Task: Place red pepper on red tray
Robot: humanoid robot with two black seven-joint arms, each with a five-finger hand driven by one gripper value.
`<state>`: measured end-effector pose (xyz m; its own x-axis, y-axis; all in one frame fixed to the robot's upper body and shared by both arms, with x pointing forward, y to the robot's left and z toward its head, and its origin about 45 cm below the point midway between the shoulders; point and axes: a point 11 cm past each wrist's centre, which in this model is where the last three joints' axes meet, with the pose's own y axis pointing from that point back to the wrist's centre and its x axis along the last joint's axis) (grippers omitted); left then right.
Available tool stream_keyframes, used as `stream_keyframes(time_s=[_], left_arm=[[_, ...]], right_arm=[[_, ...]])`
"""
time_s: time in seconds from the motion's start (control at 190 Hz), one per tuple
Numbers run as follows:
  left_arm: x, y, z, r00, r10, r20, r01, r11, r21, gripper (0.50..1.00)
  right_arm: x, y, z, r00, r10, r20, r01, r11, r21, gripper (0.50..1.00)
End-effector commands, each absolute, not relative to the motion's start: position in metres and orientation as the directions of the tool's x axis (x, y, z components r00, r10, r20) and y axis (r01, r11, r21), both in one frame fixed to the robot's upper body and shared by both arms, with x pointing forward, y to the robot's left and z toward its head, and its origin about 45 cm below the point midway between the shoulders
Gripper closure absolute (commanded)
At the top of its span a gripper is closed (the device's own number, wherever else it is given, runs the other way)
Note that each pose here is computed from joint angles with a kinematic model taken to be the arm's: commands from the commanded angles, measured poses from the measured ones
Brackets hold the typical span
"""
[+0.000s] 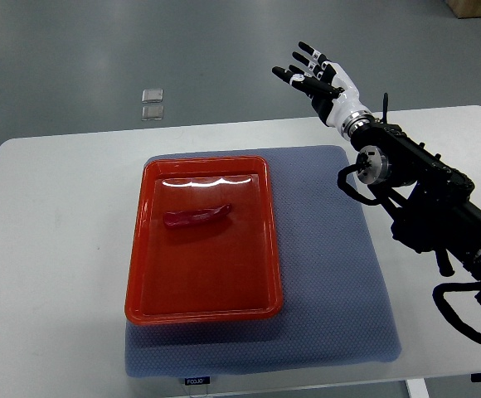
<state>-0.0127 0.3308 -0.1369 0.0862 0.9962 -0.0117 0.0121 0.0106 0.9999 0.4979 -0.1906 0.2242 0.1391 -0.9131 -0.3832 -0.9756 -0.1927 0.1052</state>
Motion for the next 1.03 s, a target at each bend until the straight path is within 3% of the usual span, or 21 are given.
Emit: stream_keyframes(time_s=[0.0, 0.262, 0.462, 1.024], left_arm=[[-0.013, 0.331, -0.137, 0.086, 0.996, -0.012, 0.013, 0.011, 1.000, 0.500], [-0.013, 0.331, -0.137, 0.086, 0.996, -0.012, 0.013, 0.011, 1.000, 0.500], [-0.013, 0.331, -0.137, 0.086, 0.996, -0.012, 0.013, 0.011, 1.000, 0.500], [-0.013, 0.331, -0.137, 0.086, 0.996, -0.012, 0.013, 0.011, 1.000, 0.500]], right_arm=[[0.497, -0.201, 0.209, 0.068, -0.887, -0.458, -0.968, -0.169, 0.185, 0.585], [0.489, -0.210, 0.187, 0.011, -0.853, -0.522, -0.961, -0.153, 0.229, 0.585], [0.485, -0.216, 0.183, 0.020, -0.849, -0.527, -0.977, -0.128, 0.170, 0.585], [0.480, -0.223, 0.173, -0.010, -0.853, -0.522, -0.977, -0.103, 0.187, 0.581]])
